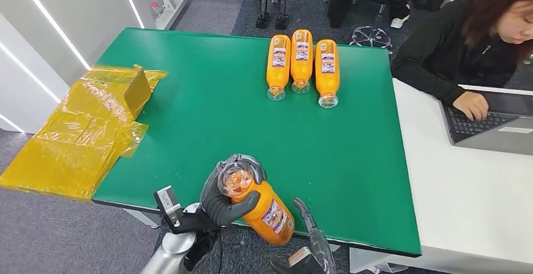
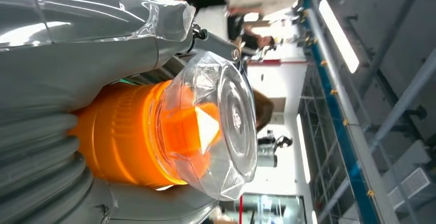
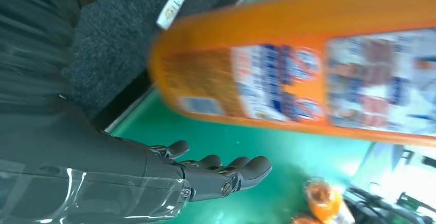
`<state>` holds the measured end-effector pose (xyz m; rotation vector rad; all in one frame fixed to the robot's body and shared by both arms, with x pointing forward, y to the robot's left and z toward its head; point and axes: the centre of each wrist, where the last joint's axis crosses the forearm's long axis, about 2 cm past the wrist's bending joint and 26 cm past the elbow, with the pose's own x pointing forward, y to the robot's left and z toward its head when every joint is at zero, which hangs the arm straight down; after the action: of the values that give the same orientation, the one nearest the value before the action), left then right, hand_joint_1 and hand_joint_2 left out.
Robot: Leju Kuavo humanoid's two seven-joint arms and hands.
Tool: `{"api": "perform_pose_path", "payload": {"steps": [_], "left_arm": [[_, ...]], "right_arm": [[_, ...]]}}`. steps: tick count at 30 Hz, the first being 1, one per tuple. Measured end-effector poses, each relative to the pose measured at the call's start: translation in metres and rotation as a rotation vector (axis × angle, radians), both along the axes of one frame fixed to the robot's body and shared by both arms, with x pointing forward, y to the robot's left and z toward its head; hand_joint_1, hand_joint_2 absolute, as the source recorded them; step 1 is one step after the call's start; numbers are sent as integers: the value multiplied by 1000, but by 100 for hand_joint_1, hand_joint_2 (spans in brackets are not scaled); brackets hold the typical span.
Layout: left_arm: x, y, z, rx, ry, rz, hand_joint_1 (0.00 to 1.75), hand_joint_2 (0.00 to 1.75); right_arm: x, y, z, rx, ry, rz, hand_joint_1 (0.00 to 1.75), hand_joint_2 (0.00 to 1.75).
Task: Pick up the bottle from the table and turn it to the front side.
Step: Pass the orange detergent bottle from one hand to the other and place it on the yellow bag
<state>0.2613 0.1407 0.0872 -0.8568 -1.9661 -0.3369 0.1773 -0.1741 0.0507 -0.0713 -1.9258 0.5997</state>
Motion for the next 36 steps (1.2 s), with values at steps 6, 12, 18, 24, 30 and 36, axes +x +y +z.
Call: {"api": "perform_pose_path", "payload": {"steps": [6,12,18,24,30,36], "left_arm": [[20,15,23,79,-129,75,175,175],[37,37,40,241,-255,201,175,175],[58,66,49,550,-459,375,175,175],[70,85,48,663,-506,420,175,175],[89,112,39,1069,-684,566,175,175],[105,162,10,1551,-777,516,175,175]], "right_arm": [[5,12,-1,7,31,64,0,175],[6,15,-5,3,44,91,0,175],[6,16,-7,3,46,86,0,175],[6,16,-9,2,50,78,0,175],[5,16,-11,31,56,64,0,175],[3,16,-13,66,67,35,0,175]]}}
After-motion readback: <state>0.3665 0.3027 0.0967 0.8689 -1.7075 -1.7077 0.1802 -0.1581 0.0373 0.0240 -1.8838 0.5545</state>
